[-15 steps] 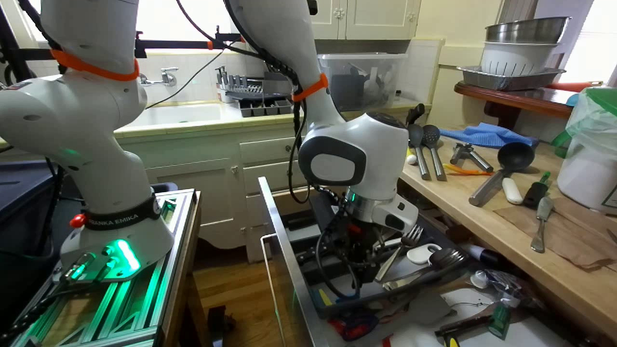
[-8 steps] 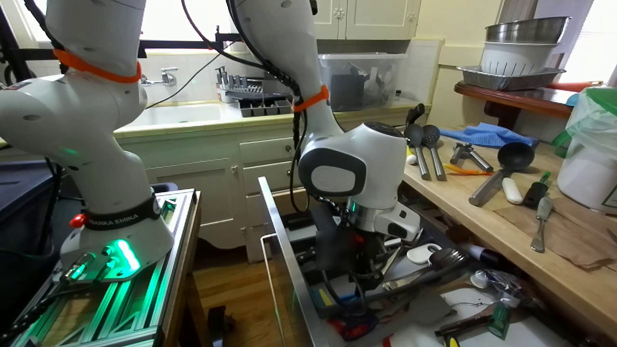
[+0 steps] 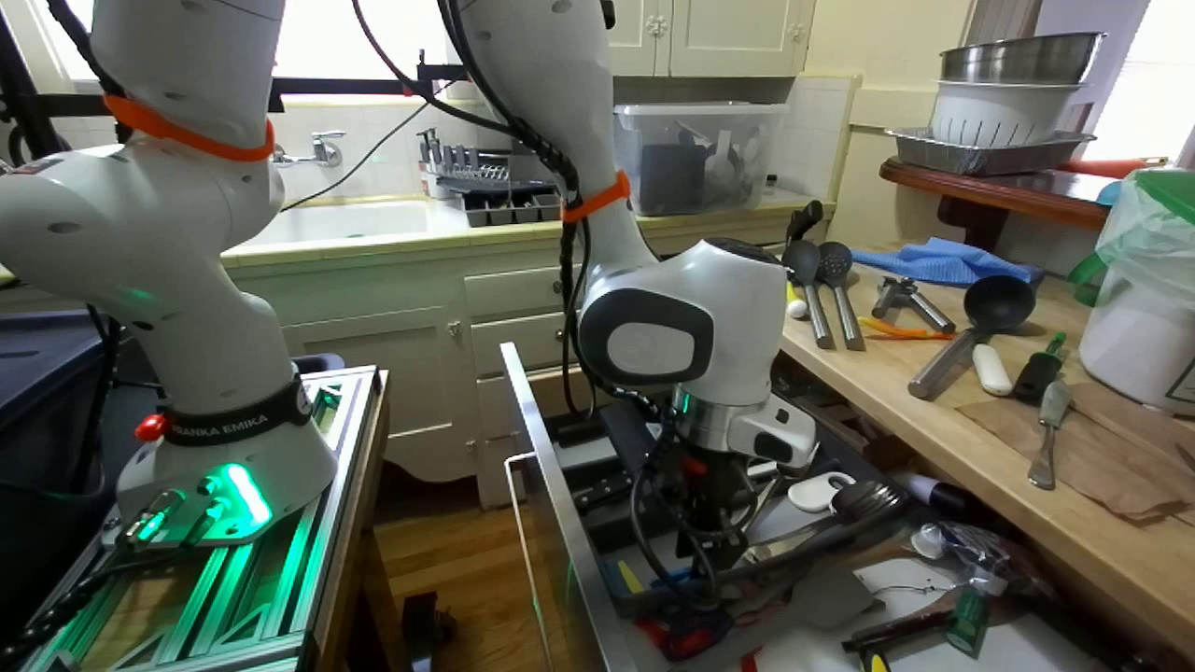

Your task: Remove the blue object from the utensil box and move it on the right side of the drawer

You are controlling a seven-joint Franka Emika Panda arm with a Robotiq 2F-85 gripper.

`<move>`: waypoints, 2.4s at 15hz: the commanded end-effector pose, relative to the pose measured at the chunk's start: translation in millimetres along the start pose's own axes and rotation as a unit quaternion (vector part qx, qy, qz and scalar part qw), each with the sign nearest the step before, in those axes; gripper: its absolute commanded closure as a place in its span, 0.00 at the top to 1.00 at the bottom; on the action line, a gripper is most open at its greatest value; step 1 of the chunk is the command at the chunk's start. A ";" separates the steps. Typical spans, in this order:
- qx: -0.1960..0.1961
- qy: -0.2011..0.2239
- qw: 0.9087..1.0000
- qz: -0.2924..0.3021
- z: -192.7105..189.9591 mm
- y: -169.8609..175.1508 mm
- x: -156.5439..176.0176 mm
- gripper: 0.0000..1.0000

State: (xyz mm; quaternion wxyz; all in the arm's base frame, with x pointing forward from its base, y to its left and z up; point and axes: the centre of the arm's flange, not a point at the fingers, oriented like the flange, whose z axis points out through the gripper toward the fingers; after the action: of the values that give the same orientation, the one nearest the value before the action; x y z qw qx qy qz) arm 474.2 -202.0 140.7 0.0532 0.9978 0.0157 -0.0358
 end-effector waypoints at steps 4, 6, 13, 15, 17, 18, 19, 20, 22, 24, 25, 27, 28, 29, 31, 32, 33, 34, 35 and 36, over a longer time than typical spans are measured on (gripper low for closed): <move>0.002 -0.027 1.000 0.005 17.1 3.3 -1.3 0.43; 0.005 -0.032 0.999 0.004 19.1 2.3 -2.2 0.30; 0.010 -0.035 0.999 0.017 -1.8 1.2 -6.3 0.02; 0.014 -0.033 0.998 0.042 -22.5 1.7 -5.5 0.03; 0.025 -0.032 0.997 0.069 -51.2 4.8 -5.2 0.03; 0.029 -0.031 0.996 0.080 -64.1 6.7 -5.4 0.03; 0.033 -0.028 0.995 0.092 -78.1 9.7 -5.4 0.03; 0.031 -0.016 0.994 0.106 -91.2 14.5 -5.0 0.03; 0.029 0.010 0.991 0.131 -110.6 27.2 0.5 0.03; 0.021 0.031 0.987 0.157 -122.8 44.2 5.1 0.03; 0.019 0.031 0.984 0.172 -124.2 53.9 6.0 0.03; 0.010 0.037 0.979 0.202 -116.5 77.0 6.9 0.03; 0.007 0.045 0.974 0.220 -110.6 89.4 5.9 0.03; 0.009 0.053 0.969 0.239 -105.5 101.0 5.3 0.03; 0.008 0.055 0.963 0.262 -100.0 116.3 2.3 0.37; 0.011 0.051 0.962 0.267 -100.7 118.3 -0.6 0.42; 0.012 0.046 0.963 0.265 -101.2 117.1 -3.0 0.51; 0.014 0.041 0.964 0.261 -104.0 112.9 -5.1 0.57; 0.016 0.034 0.966 0.256 -106.0 108.6 -6.2 0.64; 0.016 0.033 0.967 0.252 -109.3 103.6 -7.0 0.73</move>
State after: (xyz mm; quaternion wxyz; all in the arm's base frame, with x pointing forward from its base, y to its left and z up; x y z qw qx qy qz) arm 476.6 -304.7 255.3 0.0504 0.9712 -0.2317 0.0221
